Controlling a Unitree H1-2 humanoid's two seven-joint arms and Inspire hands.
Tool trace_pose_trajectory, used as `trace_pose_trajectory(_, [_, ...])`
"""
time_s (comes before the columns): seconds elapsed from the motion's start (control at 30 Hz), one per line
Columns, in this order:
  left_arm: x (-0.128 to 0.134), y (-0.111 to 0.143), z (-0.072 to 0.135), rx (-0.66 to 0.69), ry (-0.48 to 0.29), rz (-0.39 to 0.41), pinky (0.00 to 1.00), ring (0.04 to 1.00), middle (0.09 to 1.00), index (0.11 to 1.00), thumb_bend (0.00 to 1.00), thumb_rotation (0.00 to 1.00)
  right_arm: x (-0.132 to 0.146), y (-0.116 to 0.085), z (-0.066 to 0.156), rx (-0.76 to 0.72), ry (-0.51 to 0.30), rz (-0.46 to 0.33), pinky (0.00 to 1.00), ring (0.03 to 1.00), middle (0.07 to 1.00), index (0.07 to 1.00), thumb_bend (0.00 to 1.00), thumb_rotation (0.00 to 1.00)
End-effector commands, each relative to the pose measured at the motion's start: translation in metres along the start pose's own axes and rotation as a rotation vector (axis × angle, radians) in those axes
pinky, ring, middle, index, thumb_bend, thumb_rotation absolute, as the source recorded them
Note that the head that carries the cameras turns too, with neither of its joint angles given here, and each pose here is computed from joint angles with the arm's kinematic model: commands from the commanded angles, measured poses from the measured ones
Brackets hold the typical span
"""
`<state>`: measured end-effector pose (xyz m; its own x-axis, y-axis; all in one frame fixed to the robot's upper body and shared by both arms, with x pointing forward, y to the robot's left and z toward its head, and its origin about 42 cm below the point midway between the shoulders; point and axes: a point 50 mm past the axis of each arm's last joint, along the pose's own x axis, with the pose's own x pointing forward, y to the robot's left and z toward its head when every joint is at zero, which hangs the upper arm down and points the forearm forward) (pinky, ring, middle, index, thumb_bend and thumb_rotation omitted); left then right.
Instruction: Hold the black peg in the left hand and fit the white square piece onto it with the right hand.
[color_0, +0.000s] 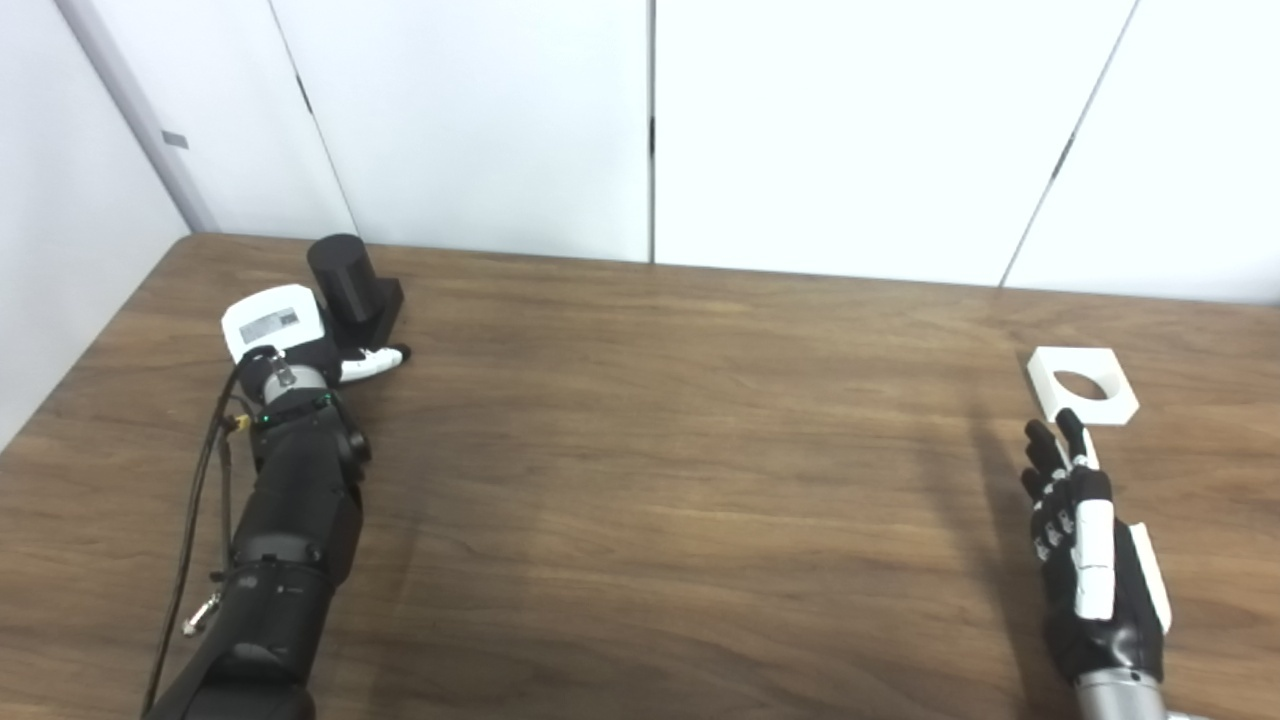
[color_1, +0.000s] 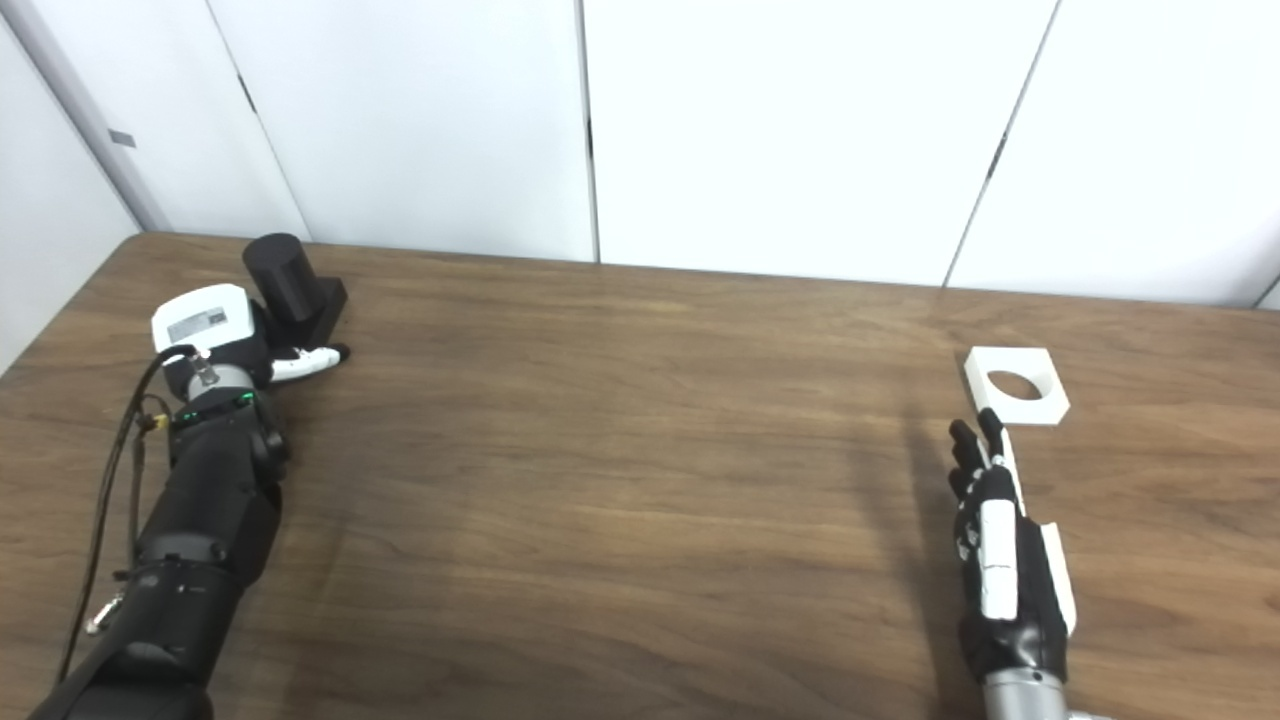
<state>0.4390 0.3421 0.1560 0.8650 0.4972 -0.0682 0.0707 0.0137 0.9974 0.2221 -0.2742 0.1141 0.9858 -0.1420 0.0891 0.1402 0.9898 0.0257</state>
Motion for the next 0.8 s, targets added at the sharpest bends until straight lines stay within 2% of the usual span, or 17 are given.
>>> trace_pose_trajectory(0.0, [0.0064, 0.01, -0.0013, 0.004, 0.001, 0.038, 0.75, 0.833, 0.825, 0.721, 0.74, 0.49, -0.0329, -0.0144, -0.0086, -0.029, 0.043, 0.0, 1.0, 0.984, 0.959, 1.0, 0.57, 1.0])
trace_pose_trajectory(0.1, [0.0057, 0.01, -0.0023, -0.028, 0.0, 0.041, 0.76, 0.835, 0.831, 0.699, 0.72, 0.44, -0.0329, -0.0142, -0.008, -0.025, 0.043, -0.001, 1.0, 0.984, 0.957, 1.0, 0.56, 1.0])
trace_pose_trajectory(0.2, [0.0039, 0.011, -0.0039, -0.065, -0.005, 0.043, 0.72, 0.797, 0.799, 0.664, 0.69, 0.38, -0.0332, -0.0141, -0.0077, -0.026, 0.043, -0.003, 1.0, 0.985, 0.956, 1.0, 0.55, 1.0])
trace_pose_trajectory(0.33, [0.0015, 0.0114, -0.006, -0.095, -0.016, 0.051, 0.68, 0.771, 0.775, 0.623, 0.66, 0.22, -0.0332, -0.0139, -0.0072, -0.026, 0.047, 0.001, 1.0, 0.987, 0.958, 1.0, 0.54, 1.0])
trace_pose_trajectory(0.43, [0.0014, 0.01, -0.0077, -0.107, -0.02, 0.059, 0.66, 0.766, 0.775, 0.602, 0.66, 0.16, -0.033, -0.0141, -0.0074, -0.031, 0.044, 0.003, 1.0, 0.985, 0.956, 1.0, 0.54, 1.0])
trace_pose_trajectory(0.77, [0.0004, 0.0082, -0.0103, -0.158, -0.03, 0.052, 0.62, 0.756, 0.771, 0.617, 0.61, 0.1, -0.0328, -0.0146, -0.0076, -0.042, 0.036, 0.004, 1.0, 0.981, 0.95, 1.0, 0.55, 1.0])
